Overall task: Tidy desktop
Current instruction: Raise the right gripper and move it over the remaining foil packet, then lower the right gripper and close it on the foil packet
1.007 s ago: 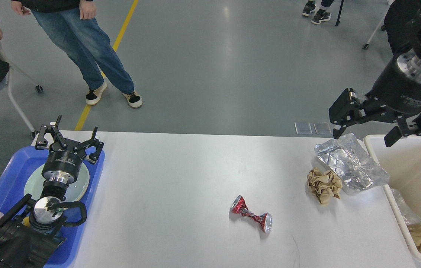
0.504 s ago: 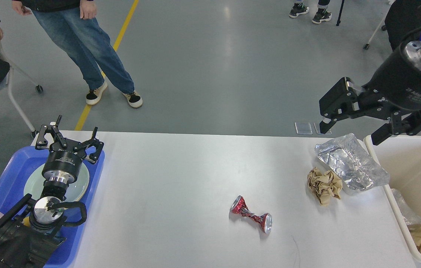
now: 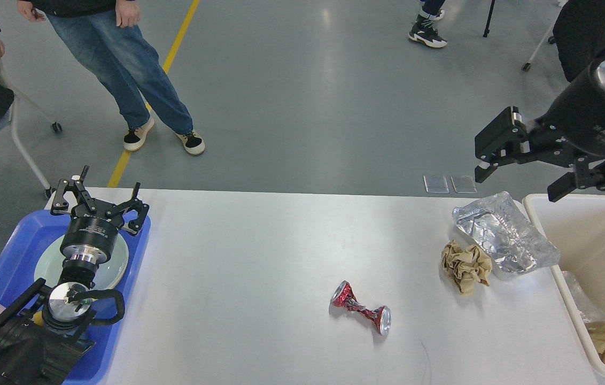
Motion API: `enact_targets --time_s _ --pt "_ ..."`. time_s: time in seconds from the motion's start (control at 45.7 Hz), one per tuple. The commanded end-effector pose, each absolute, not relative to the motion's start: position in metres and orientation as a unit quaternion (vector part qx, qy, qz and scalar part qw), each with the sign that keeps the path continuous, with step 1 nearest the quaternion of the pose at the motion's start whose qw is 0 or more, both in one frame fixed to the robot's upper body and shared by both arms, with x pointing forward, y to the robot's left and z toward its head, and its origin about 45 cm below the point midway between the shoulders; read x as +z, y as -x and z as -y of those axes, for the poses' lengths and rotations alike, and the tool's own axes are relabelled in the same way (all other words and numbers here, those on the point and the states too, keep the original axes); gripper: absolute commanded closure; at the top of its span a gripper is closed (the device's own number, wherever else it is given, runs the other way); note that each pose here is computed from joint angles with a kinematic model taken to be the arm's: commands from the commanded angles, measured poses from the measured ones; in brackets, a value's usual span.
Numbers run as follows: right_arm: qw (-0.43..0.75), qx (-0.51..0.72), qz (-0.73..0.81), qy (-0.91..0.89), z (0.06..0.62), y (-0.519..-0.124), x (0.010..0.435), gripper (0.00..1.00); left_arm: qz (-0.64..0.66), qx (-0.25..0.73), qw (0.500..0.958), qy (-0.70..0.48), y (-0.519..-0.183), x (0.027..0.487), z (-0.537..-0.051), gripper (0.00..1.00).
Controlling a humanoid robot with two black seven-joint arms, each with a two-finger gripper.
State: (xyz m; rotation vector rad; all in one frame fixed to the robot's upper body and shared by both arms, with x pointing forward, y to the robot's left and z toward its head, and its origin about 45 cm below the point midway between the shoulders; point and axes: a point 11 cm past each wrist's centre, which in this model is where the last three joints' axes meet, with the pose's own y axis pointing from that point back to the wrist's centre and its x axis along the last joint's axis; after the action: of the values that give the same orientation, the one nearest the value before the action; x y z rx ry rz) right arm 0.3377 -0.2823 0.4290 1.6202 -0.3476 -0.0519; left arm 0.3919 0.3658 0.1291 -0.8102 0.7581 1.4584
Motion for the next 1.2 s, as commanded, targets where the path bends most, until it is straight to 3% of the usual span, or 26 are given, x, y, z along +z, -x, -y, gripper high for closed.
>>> enact_targets --time_s 0.0,0.722,1.182 --pt "0.678 -0.039 0.199 -0.706 0.31 -0.349 0.403 0.0 -0.328 0.631 0.609 0.351 -0.392 0.129 -0.366 0.04" --pt "0.662 -0.147 0.338 -0.653 0.396 -0.368 0.265 0.0 -0.328 0.631 0.609 0.351 -0.392 0.129 -0.366 0.04" --pt "0.673 -0.122 0.429 -0.59 0.419 -0.359 0.186 0.0 -0.328 0.631 0.609 0.351 -0.392 0.129 -0.366 0.04"
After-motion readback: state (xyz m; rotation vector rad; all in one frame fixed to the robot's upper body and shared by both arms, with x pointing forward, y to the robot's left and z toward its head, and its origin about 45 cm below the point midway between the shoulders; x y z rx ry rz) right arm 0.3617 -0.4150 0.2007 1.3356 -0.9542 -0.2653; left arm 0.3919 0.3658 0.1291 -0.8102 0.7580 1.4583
